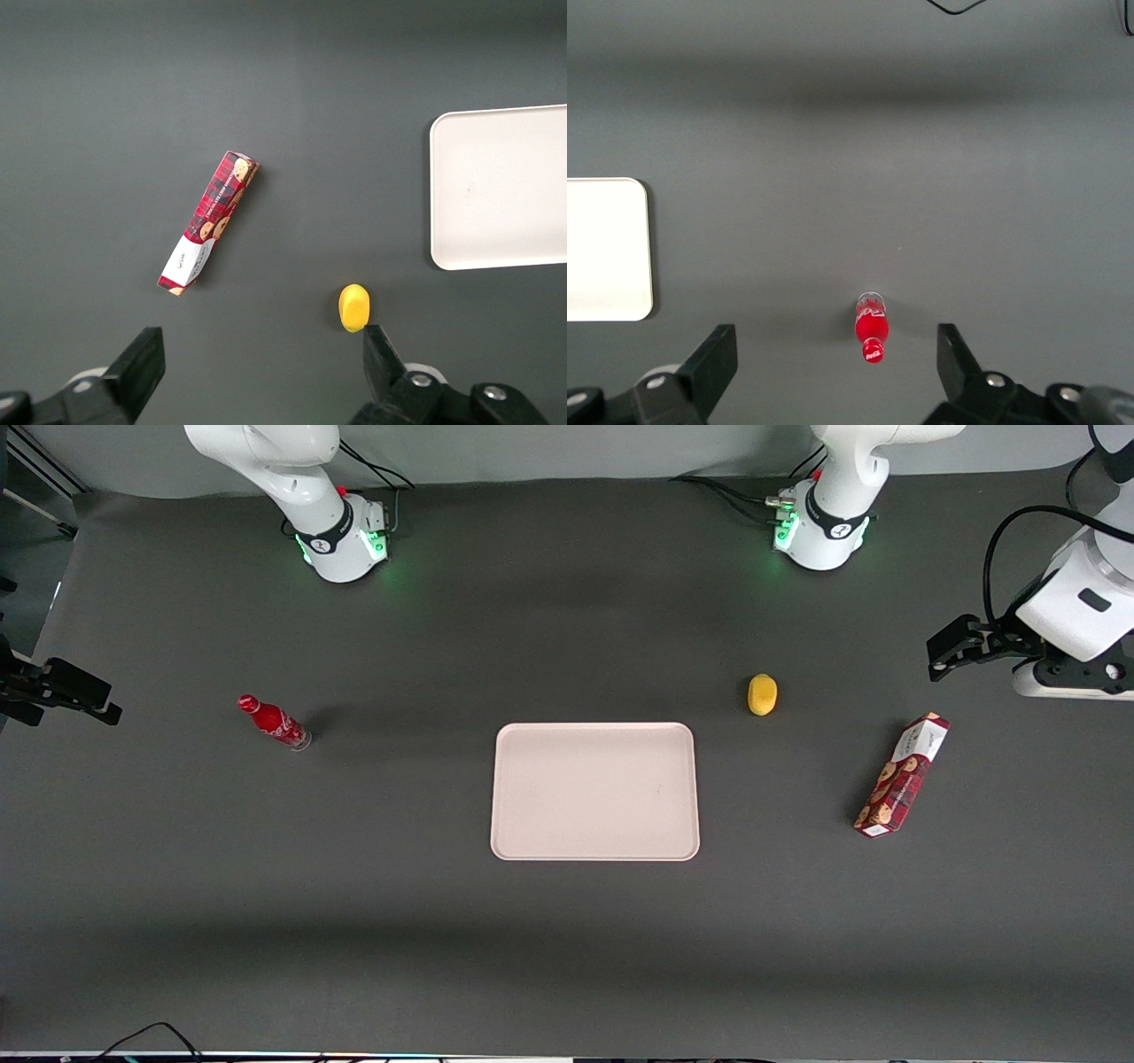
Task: Place red cookie box on tray
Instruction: 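Move the open left gripper toward the red plaid shortbread box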
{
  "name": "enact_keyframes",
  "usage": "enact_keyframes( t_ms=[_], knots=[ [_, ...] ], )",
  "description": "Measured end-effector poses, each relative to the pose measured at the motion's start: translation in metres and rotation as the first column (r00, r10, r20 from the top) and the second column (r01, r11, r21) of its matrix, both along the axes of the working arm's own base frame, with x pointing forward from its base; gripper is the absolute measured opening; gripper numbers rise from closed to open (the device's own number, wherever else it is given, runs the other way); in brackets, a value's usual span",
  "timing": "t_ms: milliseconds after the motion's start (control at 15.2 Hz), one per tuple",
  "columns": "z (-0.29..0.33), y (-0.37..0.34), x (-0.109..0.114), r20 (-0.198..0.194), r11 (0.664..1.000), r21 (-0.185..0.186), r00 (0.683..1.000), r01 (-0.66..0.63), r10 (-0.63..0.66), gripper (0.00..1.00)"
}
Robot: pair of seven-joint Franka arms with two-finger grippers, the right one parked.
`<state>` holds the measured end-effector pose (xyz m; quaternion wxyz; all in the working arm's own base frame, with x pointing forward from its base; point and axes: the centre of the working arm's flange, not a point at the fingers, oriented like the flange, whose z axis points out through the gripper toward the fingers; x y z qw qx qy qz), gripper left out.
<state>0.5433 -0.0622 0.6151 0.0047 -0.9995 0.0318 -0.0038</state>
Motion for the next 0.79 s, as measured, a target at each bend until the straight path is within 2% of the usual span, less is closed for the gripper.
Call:
enact_keyframes(
  t_ms=[789],
  knots=[
    [-0.0011,0.0019,0.0000,-0.006,1.000,0.004,1.000,0.000,0.000,1.00]
  ],
)
